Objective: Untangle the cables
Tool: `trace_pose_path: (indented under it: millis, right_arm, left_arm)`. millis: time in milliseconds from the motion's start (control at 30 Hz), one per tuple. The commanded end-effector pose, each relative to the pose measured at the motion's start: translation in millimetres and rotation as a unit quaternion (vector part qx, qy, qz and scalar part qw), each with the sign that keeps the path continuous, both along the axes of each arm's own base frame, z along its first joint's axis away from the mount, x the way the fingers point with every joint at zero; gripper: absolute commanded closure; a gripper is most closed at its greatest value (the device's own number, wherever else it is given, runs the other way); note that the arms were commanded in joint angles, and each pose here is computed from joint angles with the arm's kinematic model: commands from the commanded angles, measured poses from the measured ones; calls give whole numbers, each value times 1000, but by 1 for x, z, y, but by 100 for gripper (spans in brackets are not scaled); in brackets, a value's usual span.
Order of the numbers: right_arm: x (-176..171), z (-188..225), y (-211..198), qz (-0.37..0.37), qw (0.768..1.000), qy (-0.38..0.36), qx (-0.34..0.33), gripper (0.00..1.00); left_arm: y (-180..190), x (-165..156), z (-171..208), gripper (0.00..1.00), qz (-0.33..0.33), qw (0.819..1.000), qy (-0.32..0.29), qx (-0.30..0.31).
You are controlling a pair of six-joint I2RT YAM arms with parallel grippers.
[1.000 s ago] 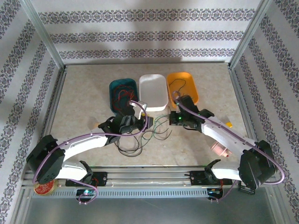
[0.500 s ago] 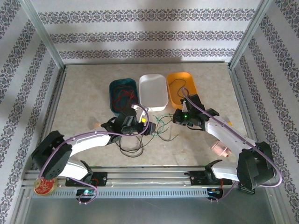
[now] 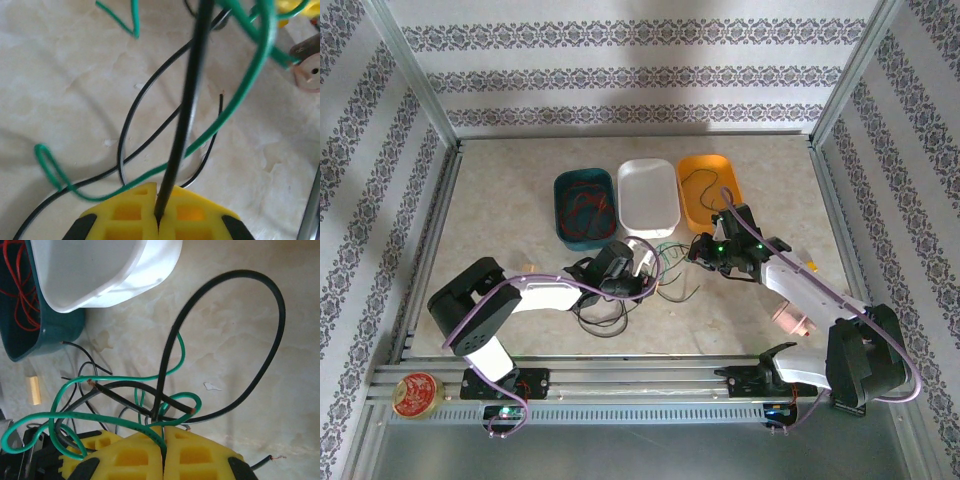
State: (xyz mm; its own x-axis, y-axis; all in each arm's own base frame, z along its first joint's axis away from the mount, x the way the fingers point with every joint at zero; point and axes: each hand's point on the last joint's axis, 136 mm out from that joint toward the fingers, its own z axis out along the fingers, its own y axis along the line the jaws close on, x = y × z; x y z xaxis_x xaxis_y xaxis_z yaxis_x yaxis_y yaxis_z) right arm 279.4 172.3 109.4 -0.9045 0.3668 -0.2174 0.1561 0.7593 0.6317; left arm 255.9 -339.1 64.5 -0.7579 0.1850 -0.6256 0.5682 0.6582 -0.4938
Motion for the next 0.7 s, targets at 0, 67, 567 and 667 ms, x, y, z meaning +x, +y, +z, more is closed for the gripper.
trace_pose_path:
  millis: [0,67,567,667]
  right_arm:
    - [1,-4,6,-26,999,14,34,100]
    - [1,-8,7,-34,999,19,35,100]
    - [20,26,29,-58,989,-20,135,100]
    - [18,34,22,-68,986,-31,147,100]
  left_arm:
    - [-26,8,34,100,-13,998,-41,-49]
    - [-31,4,37,100,-22,998,-40,-53]
    - [-12,-4,6,100,-12,1000,-27,6]
    - [-3,-1,1,100,4,1000,-22,3]
